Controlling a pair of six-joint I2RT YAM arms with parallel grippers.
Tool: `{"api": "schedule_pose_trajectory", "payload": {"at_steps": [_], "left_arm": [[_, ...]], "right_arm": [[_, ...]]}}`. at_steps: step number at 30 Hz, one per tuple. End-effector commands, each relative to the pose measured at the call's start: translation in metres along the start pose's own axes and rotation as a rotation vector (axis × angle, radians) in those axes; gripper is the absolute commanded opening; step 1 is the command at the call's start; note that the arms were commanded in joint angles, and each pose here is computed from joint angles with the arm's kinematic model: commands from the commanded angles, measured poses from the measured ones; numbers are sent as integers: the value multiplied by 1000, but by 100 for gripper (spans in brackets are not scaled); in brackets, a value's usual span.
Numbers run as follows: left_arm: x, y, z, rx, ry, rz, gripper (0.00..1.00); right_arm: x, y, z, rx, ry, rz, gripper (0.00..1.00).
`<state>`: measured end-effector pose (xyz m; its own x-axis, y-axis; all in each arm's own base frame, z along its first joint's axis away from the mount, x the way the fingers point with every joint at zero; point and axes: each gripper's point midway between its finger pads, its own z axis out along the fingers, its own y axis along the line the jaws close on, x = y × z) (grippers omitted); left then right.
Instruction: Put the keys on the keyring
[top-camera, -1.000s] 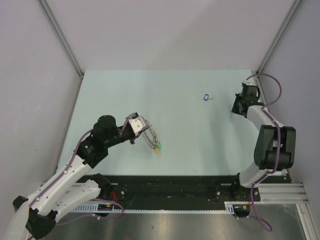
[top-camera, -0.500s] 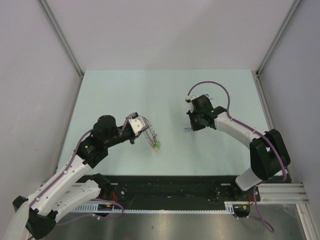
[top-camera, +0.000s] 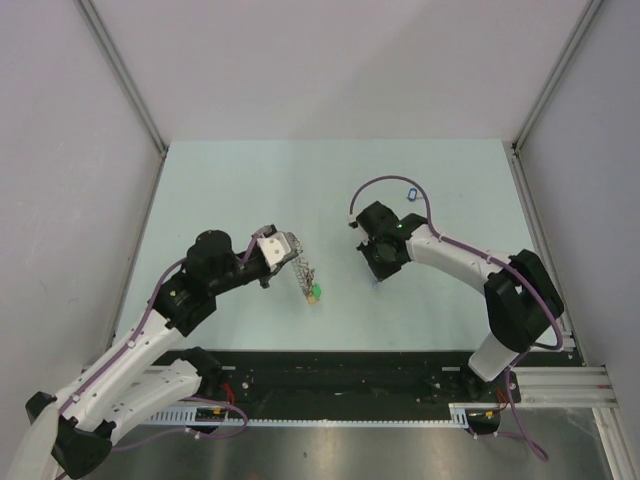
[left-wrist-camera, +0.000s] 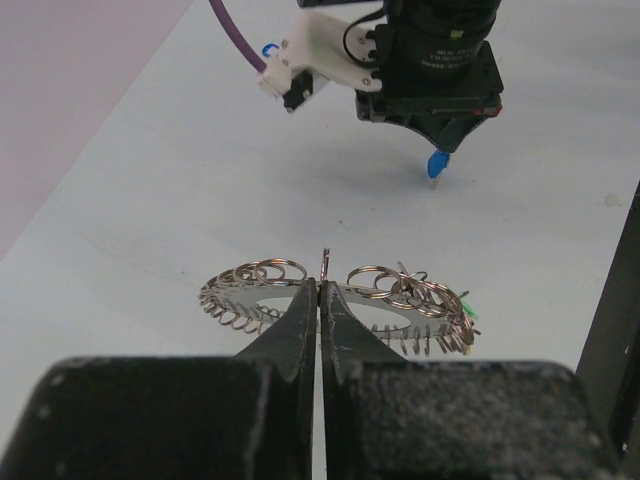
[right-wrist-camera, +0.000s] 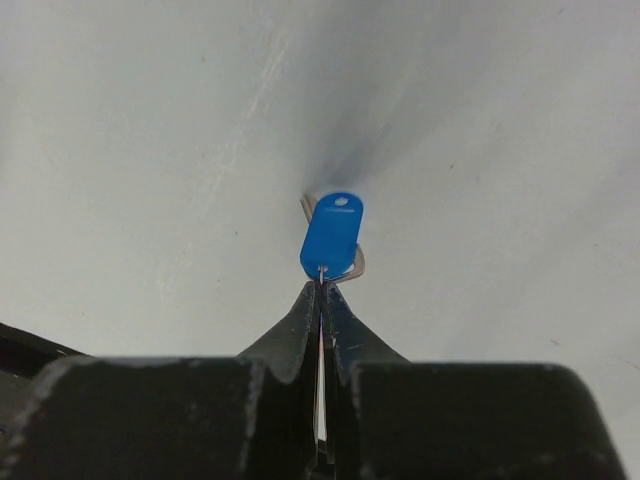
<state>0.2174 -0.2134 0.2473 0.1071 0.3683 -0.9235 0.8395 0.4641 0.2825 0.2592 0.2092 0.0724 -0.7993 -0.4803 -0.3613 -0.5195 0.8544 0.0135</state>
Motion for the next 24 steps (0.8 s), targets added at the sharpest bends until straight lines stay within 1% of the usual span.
{"api": "schedule_pose_trajectory", "payload": {"at_steps": [1, 5, 7, 8, 9, 12, 17, 21, 24], "left_arm": [[-20, 12, -3, -44, -67, 33, 0], [-20, 12, -2, -44, -63, 34, 0], [-19, 12, -1, -44, -62, 32, 0], [-19, 12, -2, -43, -61, 31, 0], [-20, 12, -2, -42, -61, 31, 0], [-18, 12, -1, -44, -58, 30, 1], [-17, 13, -1, -45, -54, 30, 0], [-17, 13, -1, -47, -53, 30, 0], [-16, 13, 0, -45, -53, 29, 0]], "right_arm": [[24, -1, -6, 62, 122, -83, 0], [45, -3, -13, 101, 210, -131, 0], [59, -7, -19, 126, 278, -152, 0], [58, -12, -22, 160, 281, -154, 0], [58, -13, -22, 160, 286, -157, 0], [59, -7, -23, 120, 320, -153, 0], [76, 5, -2, 90, 435, -218, 0], [79, 18, 8, 86, 476, -269, 0], [70, 25, 15, 94, 470, -292, 1]]}}
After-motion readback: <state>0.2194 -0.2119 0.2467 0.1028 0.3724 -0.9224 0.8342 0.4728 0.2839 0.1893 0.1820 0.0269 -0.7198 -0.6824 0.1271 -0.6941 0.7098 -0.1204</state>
